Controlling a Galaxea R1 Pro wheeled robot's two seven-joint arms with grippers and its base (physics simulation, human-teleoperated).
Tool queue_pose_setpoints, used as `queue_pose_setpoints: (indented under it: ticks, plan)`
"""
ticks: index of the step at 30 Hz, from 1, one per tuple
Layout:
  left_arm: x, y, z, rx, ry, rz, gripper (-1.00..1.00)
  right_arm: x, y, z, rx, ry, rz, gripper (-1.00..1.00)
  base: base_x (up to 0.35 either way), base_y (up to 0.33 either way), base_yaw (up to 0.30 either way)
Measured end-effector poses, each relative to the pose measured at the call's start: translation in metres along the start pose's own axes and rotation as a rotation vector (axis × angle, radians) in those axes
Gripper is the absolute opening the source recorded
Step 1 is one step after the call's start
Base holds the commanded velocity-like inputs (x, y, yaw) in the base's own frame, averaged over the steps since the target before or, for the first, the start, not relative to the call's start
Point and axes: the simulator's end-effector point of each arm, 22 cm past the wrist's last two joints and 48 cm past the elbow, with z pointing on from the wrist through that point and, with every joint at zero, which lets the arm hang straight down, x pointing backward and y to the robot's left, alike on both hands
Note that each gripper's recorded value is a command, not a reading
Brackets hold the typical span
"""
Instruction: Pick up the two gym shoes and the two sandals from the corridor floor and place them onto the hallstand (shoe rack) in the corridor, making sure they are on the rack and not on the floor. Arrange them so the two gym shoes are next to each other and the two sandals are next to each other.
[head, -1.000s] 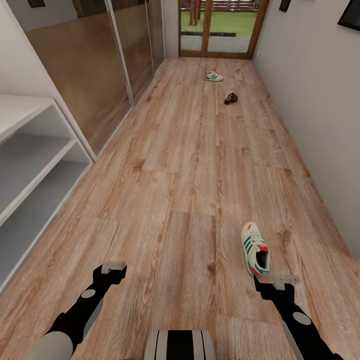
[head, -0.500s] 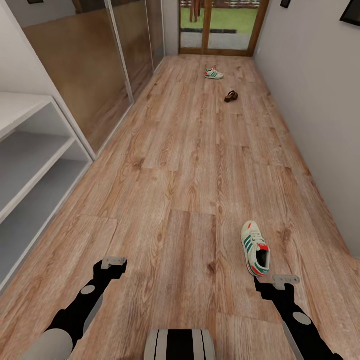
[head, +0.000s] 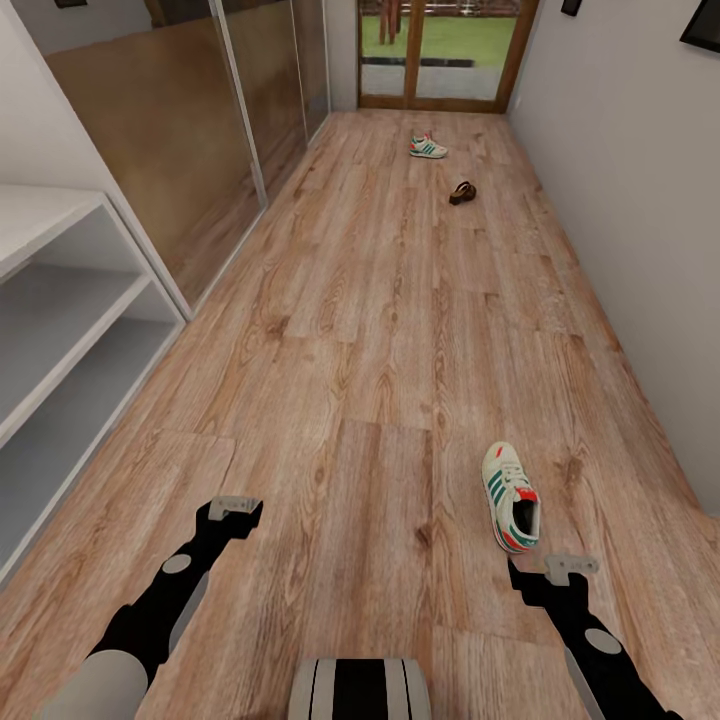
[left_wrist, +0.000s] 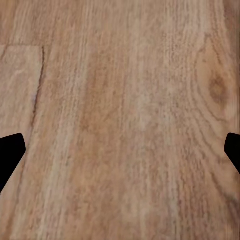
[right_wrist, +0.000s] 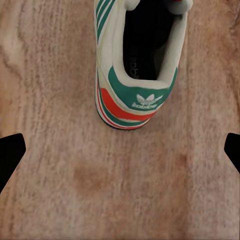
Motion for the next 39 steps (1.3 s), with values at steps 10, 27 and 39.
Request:
queue_pose_setpoints:
  ticks: [10,27,39]
  plan:
    - [-0.005,0.000,0.000,0.002,-0.010,0.003,1.00,0.014,0.000,0.000,0.000,0.030,-0.001,1.00,0.159,0.000,0.000]
    - [-0.003,0.001,-0.001,0.000,-0.007,0.008,1.00,0.016,0.000,0.000,0.001,0.034,0.001,1.00,0.109,0.000,0.000]
    - [-0.002,0.002,-0.002,-0.002,-0.007,0.009,1.00,0.015,0.000,0.000,0.002,0.033,0.001,1.00,0.016,0.000,-0.049]
